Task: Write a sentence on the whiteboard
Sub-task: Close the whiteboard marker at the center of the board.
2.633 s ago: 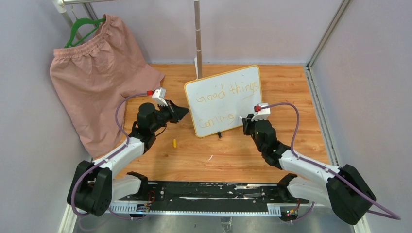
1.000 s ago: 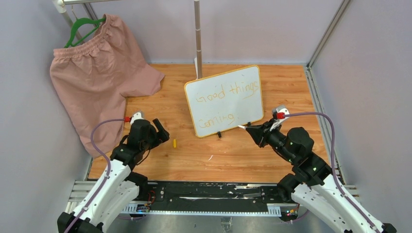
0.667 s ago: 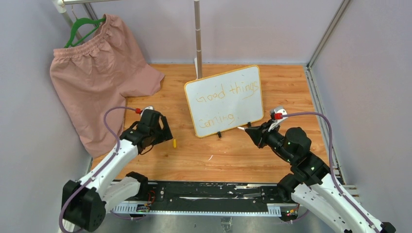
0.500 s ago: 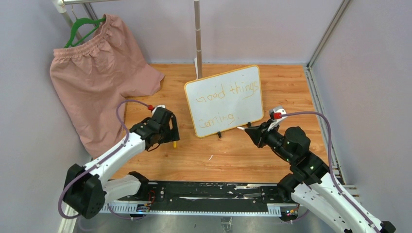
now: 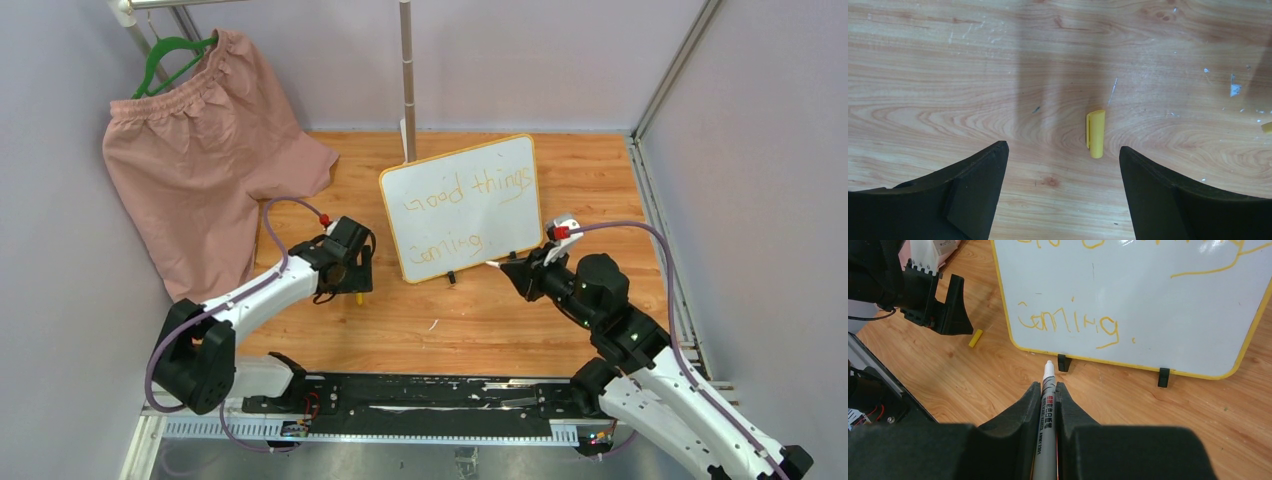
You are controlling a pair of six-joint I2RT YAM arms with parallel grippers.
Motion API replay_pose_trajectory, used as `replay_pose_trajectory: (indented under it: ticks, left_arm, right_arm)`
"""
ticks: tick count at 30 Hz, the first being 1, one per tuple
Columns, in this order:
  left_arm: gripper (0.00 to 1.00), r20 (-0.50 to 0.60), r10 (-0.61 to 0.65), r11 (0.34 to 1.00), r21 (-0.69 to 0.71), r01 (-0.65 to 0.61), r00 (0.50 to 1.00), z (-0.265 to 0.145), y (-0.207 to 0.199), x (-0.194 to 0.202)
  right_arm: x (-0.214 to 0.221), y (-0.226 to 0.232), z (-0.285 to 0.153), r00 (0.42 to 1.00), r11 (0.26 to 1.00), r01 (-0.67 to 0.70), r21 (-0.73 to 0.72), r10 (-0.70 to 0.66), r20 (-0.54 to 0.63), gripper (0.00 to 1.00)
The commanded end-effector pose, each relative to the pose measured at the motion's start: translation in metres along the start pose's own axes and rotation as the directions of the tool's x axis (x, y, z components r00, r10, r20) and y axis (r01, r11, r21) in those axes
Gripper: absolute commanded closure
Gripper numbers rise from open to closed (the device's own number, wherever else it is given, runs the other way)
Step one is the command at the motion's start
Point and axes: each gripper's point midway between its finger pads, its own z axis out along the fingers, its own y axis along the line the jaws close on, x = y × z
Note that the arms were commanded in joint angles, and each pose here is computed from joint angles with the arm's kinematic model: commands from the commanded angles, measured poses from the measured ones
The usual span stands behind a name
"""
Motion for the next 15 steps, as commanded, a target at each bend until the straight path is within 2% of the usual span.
replay_pose_trajectory:
  ticks: [1, 6, 15]
  left_arm:
    - [0.14, 0.023, 0.022, 1.000, 0.002, -0.022, 1.000, 0.002, -0.003, -0.009]
    - [0.16, 0.003, -0.015, 0.999, 0.047, 0.015, 1.000, 0.006, -0.006, -0.008]
    - [0.27, -0.039, -0.007, 0.997, 0.079, 0.010, 0.999, 0.012, -0.012, 0.000]
  right_arm:
    - [-0.026, 0.002, -0.001, 0.999, 1.000, 0.012, 0.009, -0.013, 0.052, 1.00]
    - [-0.034, 0.004, -0.001, 0.998, 1.000, 0.003, 0.009, -0.003, 0.060, 1.00]
    - [-0.037, 0.005, -0.004, 0.998, 1.000, 0.019, 0.000, -0.019, 0.058, 1.00]
